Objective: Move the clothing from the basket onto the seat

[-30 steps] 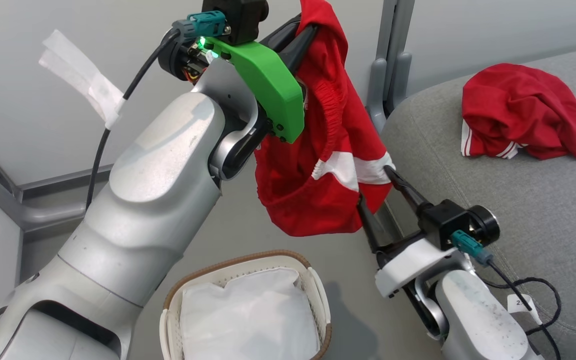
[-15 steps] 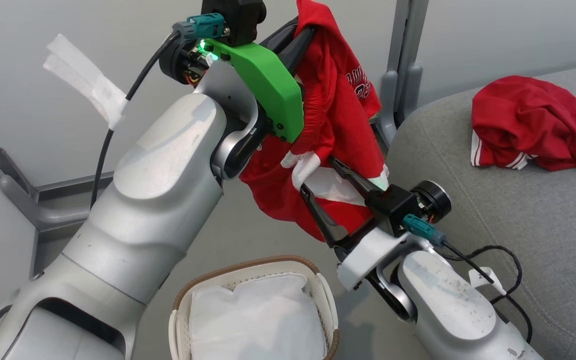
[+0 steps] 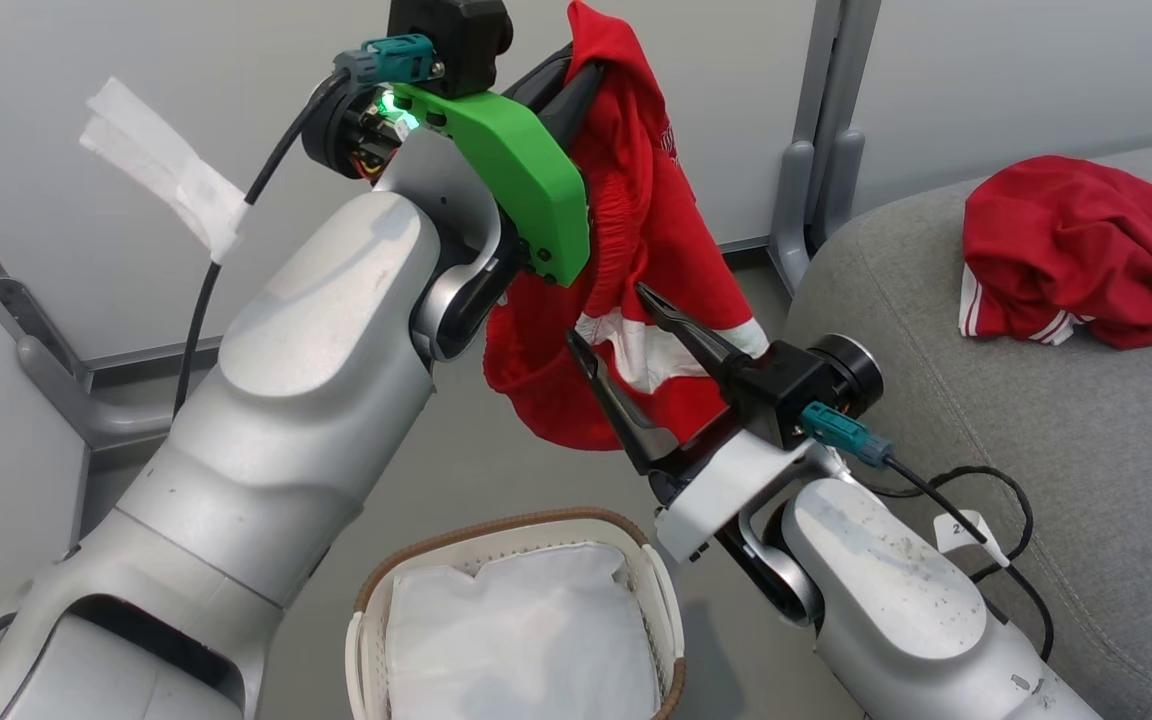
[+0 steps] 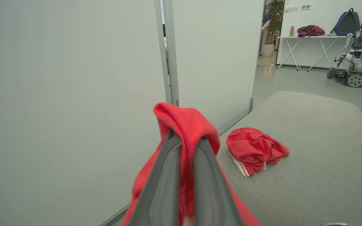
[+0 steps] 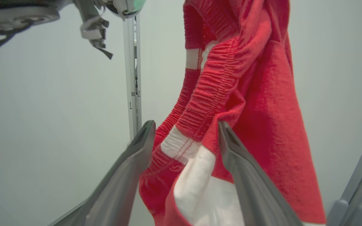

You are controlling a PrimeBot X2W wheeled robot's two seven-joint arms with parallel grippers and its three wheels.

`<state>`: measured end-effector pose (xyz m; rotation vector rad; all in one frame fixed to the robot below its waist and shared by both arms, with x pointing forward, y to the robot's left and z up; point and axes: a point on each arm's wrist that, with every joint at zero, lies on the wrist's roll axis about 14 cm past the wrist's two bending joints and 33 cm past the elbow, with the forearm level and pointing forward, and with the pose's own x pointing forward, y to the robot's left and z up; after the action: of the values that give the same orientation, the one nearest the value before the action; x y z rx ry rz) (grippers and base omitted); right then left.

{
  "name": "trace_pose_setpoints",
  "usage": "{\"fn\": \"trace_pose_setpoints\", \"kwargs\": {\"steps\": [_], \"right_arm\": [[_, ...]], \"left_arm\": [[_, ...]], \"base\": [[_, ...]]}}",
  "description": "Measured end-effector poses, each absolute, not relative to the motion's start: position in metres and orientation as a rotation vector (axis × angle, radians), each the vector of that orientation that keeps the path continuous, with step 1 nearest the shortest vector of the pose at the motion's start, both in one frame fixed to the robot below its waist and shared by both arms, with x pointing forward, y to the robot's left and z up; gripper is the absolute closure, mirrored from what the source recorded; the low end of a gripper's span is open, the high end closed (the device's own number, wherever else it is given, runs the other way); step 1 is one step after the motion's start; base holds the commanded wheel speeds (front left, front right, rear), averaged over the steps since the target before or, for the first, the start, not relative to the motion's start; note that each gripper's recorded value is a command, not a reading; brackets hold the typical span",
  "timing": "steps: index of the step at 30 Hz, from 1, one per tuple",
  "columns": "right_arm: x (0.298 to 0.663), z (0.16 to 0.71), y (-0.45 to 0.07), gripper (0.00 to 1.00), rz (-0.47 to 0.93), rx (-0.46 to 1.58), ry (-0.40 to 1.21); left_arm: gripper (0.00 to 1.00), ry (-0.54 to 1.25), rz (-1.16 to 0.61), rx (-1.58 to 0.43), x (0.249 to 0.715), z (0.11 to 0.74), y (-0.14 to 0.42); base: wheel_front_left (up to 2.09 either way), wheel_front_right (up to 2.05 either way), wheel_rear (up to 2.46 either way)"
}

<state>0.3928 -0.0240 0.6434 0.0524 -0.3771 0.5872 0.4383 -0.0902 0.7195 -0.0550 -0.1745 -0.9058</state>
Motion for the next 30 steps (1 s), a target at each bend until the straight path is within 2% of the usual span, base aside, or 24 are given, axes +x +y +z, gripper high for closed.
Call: {"fn": "trace_pose_setpoints", "kwargs": {"steps": [12,19,20,21,22,30], "right_arm": [[0.424,0.606,-0.034,0.0,0.544,-0.057,-0.211],[0.441,0.606,-0.03,0.0,0.556,-0.064,-0.166],[0.444,0.605,-0.03,0.52,0.553,-0.07,-0.16],[0.446,0.605,-0.031,0.7,0.55,-0.079,-0.154],[0.449,0.604,-0.032,1.0,0.548,-0.088,-0.148],[0.453,0.598,-0.039,1.0,0.529,-0.093,-0.133]], "left_arm": [[1.0,-0.174,-0.918,-0.065,0.434,0.719,-0.091],[1.0,-0.169,-0.916,-0.078,0.433,0.717,-0.088],[1.0,-0.17,-0.916,-0.081,0.433,0.717,-0.088],[1.0,-0.17,-0.915,-0.082,0.433,0.717,-0.088],[1.0,-0.17,-0.914,-0.083,0.433,0.717,-0.087],[1.0,-0.155,-0.89,-0.094,0.44,0.711,-0.082]], "base": [[0.0,0.0,0.0],[0.0,0.0,0.0],[0.0,0.0,0.0],[0.0,0.0,0.0],[0.0,0.0,0.0],[0.0,0.0,0.0]]}}
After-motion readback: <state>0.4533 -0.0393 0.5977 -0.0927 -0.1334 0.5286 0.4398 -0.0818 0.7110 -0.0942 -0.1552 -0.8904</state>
